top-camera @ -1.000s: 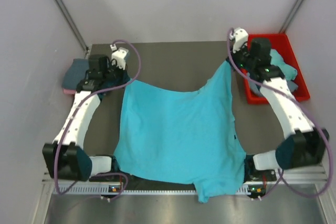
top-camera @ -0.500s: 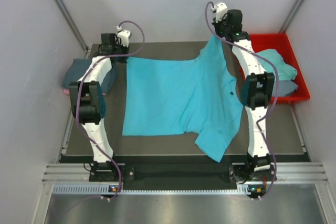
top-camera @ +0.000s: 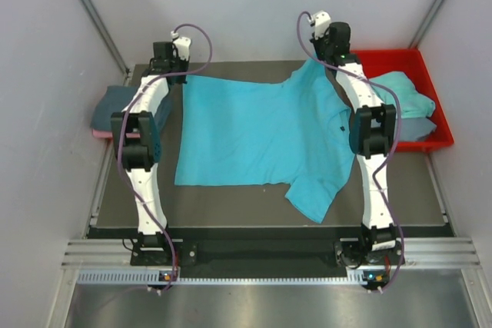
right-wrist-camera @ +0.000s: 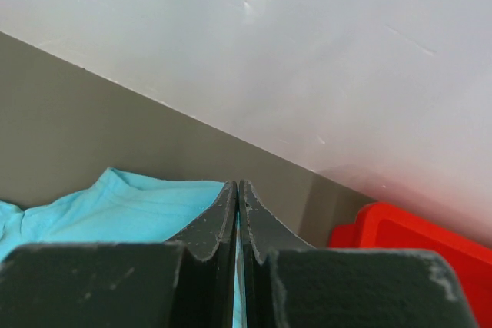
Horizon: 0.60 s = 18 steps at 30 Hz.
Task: Fold and stack the t-shirts
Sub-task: Flatten the tshirt out
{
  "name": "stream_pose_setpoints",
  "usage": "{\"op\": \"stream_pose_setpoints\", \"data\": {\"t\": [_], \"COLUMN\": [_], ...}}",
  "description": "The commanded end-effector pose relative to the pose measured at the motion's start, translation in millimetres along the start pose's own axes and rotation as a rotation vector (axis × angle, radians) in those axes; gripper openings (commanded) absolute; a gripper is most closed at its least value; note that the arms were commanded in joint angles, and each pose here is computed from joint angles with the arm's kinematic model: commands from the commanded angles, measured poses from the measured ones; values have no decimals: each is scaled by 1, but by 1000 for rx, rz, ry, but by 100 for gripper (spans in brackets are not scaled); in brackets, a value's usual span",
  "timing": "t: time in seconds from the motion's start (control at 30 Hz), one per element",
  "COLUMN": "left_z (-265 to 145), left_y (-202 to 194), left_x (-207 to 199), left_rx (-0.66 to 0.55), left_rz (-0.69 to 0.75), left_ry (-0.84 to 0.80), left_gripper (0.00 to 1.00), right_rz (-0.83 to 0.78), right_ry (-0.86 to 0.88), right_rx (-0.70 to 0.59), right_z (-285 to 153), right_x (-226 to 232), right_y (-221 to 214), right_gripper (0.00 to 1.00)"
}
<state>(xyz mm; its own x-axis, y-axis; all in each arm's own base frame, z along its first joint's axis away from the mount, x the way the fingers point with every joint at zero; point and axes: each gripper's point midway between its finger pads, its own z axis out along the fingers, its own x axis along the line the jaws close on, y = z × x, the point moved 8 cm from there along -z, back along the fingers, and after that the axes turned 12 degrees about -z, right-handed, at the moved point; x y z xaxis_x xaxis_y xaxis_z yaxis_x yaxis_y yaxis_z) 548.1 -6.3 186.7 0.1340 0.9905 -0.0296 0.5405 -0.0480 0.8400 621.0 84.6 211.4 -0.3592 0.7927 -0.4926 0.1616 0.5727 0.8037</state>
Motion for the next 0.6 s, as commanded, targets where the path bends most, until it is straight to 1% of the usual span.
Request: {"op": "stream_pose_setpoints", "data": {"t": [0.0, 0.03, 0.13, 0.23, 0.37, 0.57], "left_z": [-4, -5, -3, -4, -4, -4], "left_y": [28, 26, 25, 28, 29, 32], "left_x": [4, 20, 28, 32, 36, 36], "left_rx": [-100, -99, -103, -112, -114, -119], "left_rz": [1, -17, -40, -48, -44, -51], "left_ry": [37, 62, 77, 82, 85, 50], "left_gripper": [0, 0, 0, 0, 0, 0], "right_rz": [8, 8, 0, -1, -2, -13], "right_ry": [-47, -47, -44, -40, -47, -54], "right_rx": [-45, -45, -40, -35, -50, -57], "right_z": [4, 4, 6, 7, 2, -4], "right_x": [-5, -5, -3, -1, -6, -11], "right_y": [7, 7, 5, 3, 11, 17], "right_gripper": [0, 0, 0, 0, 0, 0]}}
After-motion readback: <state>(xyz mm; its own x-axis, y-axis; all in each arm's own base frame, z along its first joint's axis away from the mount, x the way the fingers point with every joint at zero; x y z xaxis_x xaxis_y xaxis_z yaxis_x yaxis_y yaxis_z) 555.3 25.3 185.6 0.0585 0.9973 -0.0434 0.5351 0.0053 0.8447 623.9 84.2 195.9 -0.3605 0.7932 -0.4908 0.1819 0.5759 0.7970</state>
